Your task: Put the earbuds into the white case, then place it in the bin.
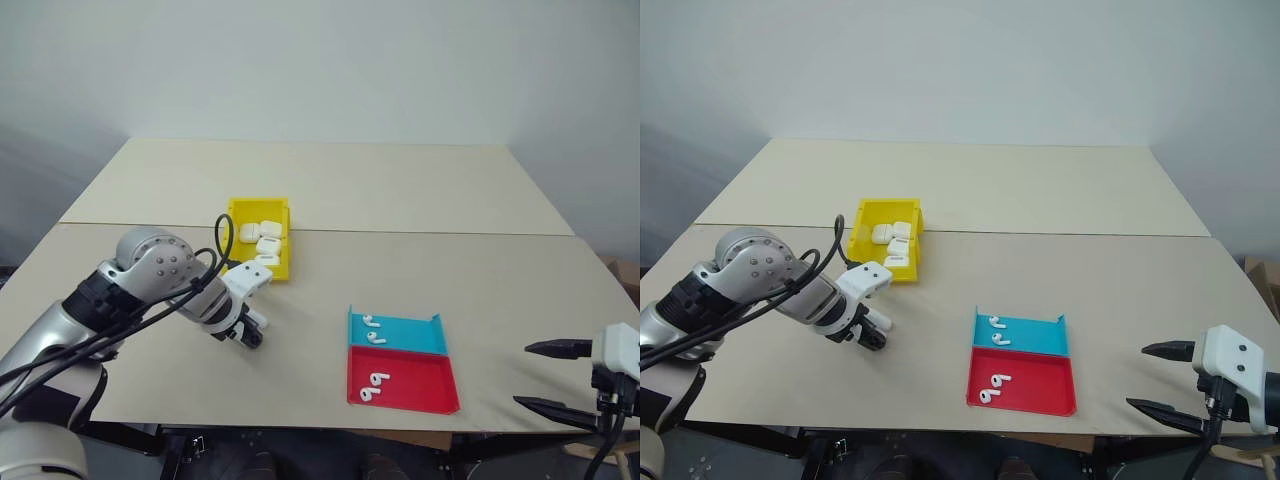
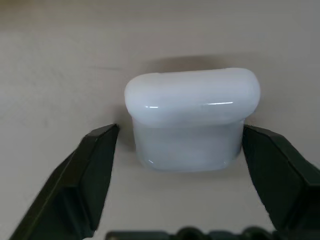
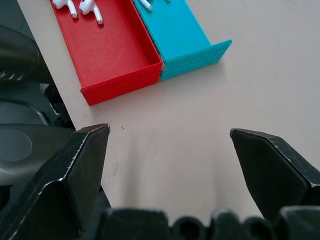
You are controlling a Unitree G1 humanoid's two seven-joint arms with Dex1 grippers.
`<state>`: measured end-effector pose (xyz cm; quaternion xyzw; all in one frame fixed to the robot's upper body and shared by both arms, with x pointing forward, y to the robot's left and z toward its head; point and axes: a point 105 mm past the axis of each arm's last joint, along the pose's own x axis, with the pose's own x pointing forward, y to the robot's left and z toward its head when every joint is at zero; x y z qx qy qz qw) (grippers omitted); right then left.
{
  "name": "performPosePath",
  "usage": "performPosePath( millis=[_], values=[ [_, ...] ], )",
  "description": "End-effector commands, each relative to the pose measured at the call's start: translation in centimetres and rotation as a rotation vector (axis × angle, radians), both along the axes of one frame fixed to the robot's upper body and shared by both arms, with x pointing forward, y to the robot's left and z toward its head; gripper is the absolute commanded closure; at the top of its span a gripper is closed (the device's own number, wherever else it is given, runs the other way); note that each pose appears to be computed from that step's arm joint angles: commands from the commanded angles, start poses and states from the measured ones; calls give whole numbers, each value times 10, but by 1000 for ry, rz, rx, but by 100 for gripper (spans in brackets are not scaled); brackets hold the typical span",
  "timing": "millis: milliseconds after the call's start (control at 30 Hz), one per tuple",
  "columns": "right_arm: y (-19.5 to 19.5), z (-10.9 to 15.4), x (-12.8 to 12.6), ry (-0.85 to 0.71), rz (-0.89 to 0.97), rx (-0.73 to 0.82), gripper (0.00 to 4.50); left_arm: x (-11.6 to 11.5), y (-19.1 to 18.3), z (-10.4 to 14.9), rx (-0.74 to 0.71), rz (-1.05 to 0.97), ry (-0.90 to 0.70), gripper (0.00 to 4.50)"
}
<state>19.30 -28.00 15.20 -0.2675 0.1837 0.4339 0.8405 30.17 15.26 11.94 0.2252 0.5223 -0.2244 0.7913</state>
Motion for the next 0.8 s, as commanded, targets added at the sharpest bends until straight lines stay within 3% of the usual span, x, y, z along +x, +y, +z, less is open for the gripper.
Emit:
performPosePath(
  millis=[33, 100, 300, 500, 600, 700, 800],
  values=[
    [-1, 5, 0, -32, 4, -12, 0, -2, 2, -2, 19, -10, 4, 139],
    [-1, 5, 1, -32, 4, -12, 0, -3, 3, 1, 21, -16, -2, 171],
    [-1, 5, 2, -38, 5, -17, 0, 4, 6, 13, 32, -10, -89, 171],
    [-1, 15, 5, -53, 10, -22, 0, 0, 3, 46, -81, -64, -184, 171],
    [4, 28, 10, -78, 19, -39, 0, 10, 1, 66, -178, -69, -420, 171],
    [12, 46, 15, -85, 56, -84, 0, 17, -7, 89, -377, -143, -700, 171],
    [21, 57, 15, -56, 112, -180, 0, 3, -20, 100, -540, -349, -897, 171]
  ],
)
